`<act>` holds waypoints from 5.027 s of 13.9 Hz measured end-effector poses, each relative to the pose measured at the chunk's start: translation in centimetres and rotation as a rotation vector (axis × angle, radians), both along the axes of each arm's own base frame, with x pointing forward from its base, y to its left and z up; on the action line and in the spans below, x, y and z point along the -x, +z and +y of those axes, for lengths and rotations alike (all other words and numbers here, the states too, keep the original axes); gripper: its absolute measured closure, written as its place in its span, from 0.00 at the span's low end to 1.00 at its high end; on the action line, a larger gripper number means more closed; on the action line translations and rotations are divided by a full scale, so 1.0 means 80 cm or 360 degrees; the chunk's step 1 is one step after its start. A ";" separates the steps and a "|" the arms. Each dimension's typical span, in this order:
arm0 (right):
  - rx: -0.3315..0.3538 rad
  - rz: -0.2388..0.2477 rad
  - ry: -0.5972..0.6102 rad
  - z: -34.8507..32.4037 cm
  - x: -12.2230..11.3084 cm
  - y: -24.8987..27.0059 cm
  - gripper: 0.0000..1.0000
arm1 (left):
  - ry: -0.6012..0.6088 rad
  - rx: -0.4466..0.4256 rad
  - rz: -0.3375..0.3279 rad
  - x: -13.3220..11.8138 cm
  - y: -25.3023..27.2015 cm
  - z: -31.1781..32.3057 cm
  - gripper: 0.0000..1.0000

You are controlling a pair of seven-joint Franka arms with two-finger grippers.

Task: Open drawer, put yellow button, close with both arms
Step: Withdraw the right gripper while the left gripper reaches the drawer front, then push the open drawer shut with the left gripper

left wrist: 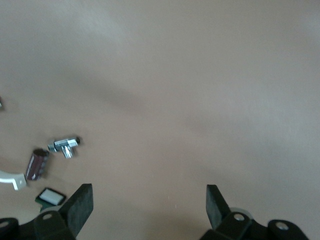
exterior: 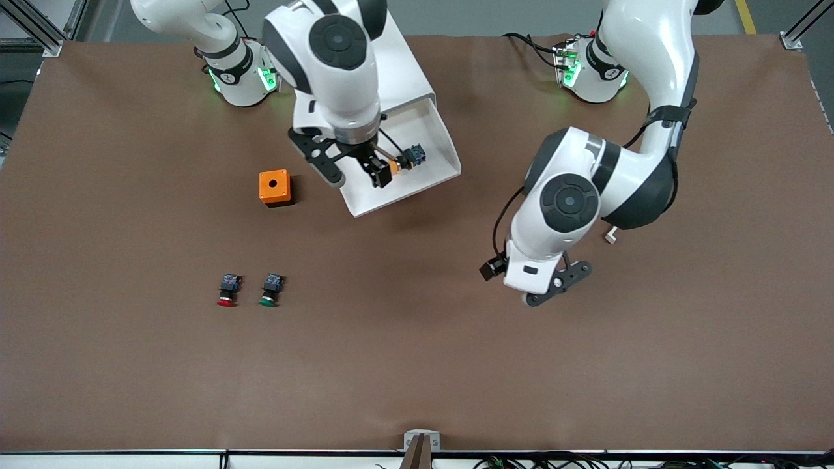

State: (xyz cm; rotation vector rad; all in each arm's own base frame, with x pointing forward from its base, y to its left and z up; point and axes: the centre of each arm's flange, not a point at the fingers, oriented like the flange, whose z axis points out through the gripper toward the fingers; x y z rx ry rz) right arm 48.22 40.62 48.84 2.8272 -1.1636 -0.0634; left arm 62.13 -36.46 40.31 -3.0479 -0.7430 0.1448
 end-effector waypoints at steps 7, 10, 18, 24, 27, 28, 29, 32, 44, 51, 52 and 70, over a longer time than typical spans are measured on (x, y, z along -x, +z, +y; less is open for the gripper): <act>-0.0059 0.0103 0.0470 -0.183 -0.078 0.053 0.00 | -0.0213 0.0066 0.0082 0.069 -0.006 -0.095 0.00; -0.0084 0.0166 0.0597 -0.255 -0.096 0.061 0.00 | -0.0235 0.0055 0.0092 0.097 -0.007 -0.128 0.00; -0.0202 0.0242 0.0869 -0.453 -0.124 0.077 0.00 | -0.0209 0.0005 0.0119 0.162 -0.028 -0.197 0.00; -0.0266 0.0250 0.1064 -0.519 -0.111 0.103 0.00 | -0.0224 -0.0034 0.0056 0.173 -0.037 -0.212 0.00; -0.0272 0.0230 0.1116 -0.534 -0.108 0.120 0.00 | -0.0217 -0.0034 0.0050 0.187 -0.037 -0.225 0.00; -0.0271 0.0229 0.1124 -0.534 -0.108 0.122 0.00 | -0.0203 -0.0036 0.0050 0.191 -0.037 -0.229 0.00; -0.0272 0.0229 0.1130 -0.533 -0.108 0.122 0.00 | -0.0196 -0.0033 0.0055 0.196 -0.037 -0.233 0.00; -0.0271 0.0230 0.1137 -0.532 -0.108 0.122 0.00 | -0.0196 -0.0006 0.0093 0.211 -0.037 -0.246 0.00; -0.0245 0.0249 0.1256 -0.516 -0.108 0.122 0.00 | -0.0169 0.0099 0.0319 0.274 -0.048 -0.286 0.00; -0.0216 0.0206 0.1270 -0.512 -0.110 0.138 0.00 | -0.0099 0.0196 0.0497 0.288 -0.056 -0.291 0.00; -0.0212 0.0198 0.1269 -0.513 -0.111 0.141 0.00 | -0.0090 0.0205 0.0519 0.290 -0.058 -0.291 0.00; -0.0190 0.0142 0.1176 -0.524 -0.102 0.168 0.00 | 0.0094 0.0364 0.0521 0.227 -0.007 -0.247 0.00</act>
